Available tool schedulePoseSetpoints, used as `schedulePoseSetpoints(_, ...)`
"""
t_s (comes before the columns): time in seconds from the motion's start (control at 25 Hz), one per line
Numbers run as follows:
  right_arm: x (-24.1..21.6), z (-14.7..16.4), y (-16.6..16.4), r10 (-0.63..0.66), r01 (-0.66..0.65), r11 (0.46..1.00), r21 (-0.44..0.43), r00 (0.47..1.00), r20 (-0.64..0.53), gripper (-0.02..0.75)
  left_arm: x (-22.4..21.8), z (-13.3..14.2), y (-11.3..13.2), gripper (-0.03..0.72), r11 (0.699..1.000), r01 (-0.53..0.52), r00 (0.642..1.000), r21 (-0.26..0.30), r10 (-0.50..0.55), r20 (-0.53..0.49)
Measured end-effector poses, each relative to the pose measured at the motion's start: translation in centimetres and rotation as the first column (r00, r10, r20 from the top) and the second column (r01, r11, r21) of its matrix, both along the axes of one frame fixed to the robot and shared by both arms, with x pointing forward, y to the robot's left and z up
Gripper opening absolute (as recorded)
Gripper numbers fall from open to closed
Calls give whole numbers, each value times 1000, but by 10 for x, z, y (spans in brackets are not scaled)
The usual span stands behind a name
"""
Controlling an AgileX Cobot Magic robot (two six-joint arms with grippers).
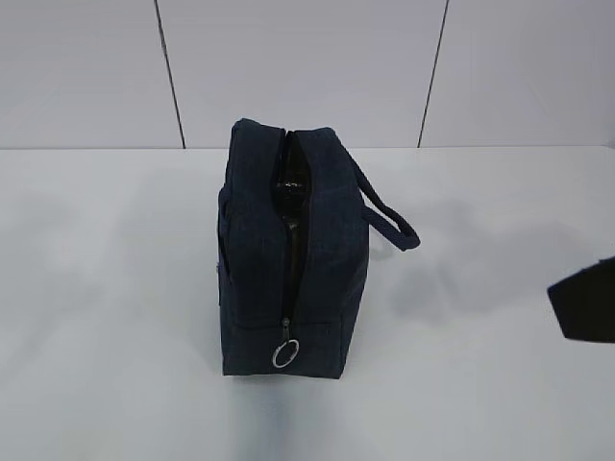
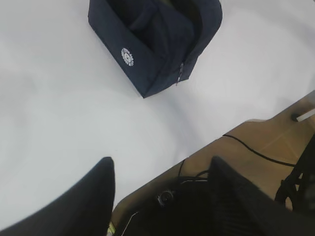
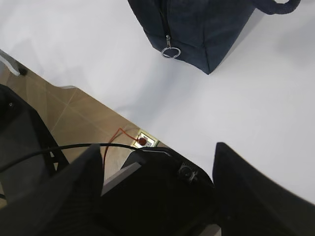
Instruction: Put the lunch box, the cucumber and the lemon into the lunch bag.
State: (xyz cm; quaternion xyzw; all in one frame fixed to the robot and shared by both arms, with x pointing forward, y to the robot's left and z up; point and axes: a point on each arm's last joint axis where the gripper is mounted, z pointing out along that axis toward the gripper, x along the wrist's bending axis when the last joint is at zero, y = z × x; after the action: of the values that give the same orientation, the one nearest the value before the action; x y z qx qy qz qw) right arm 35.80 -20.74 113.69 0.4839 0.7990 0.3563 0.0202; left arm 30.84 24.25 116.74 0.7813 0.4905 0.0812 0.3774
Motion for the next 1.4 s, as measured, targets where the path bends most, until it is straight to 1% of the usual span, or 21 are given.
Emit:
schedulePoseSetpoints(0.2,-21,-17,-11,-23,22,999,27,998,50,526,-20,-21,11,434,999,-13,998,-36,15,60)
schedulePoseSetpoints(0.28,-28,-25,-15,-31,29,999,34,998,62,526,-25,-28,14,434,999,-13,998,-39,16,68)
schedulePoseSetpoints(0.4,-35,-43,-19,-33,32,999,21,999,37,526,-29,-35,16,434,999,-13,998,-37,16,63)
schedulePoseSetpoints(0.56,-38,-59,-21,-35,35,999,-3,999,6,526,-29,-38,16,433,999,-13,998,-34,15,60)
schedulePoseSetpoints(0.68,-35,-59,-20,-48,48,999,7,998,31,526,-29,-38,16,433,999,-12,998,-36,15,65)
schedulePoseSetpoints(0.84,-28,-53,-19,-81,75,996,52,989,121,526,-28,-37,16,433,999,-14,997,-40,17,72)
schedulePoseSetpoints(0.96,-26,-52,-19,-55,49,998,38,983,177,526,-28,-37,16,433,999,-14,997,-40,17,72)
schedulePoseSetpoints(1.04,-24,-52,-20,-32,30,999,12,977,210,526,-28,-37,16,433,999,-14,997,-40,17,72)
schedulePoseSetpoints(1.16,-21,-51,-22,-26,32,999,-16,965,262,526,-28,-37,16,433,999,-14,997,-40,17,72)
schedulePoseSetpoints(1.24,-19,-48,-22,-36,42,999,-15,952,303,526,-29,-37,16,433,999,-13,997,-41,16,71)
schedulePoseSetpoints(1.32,-13,-48,-21,-43,51,999,-17,947,319,526,-28,-37,15,433,999,-12,997,-50,16,74)
schedulePoseSetpoints(1.4,-5,-53,-18,-45,57,998,-32,951,305,526,-28,-36,15,433,998,-13,996,-58,18,83)
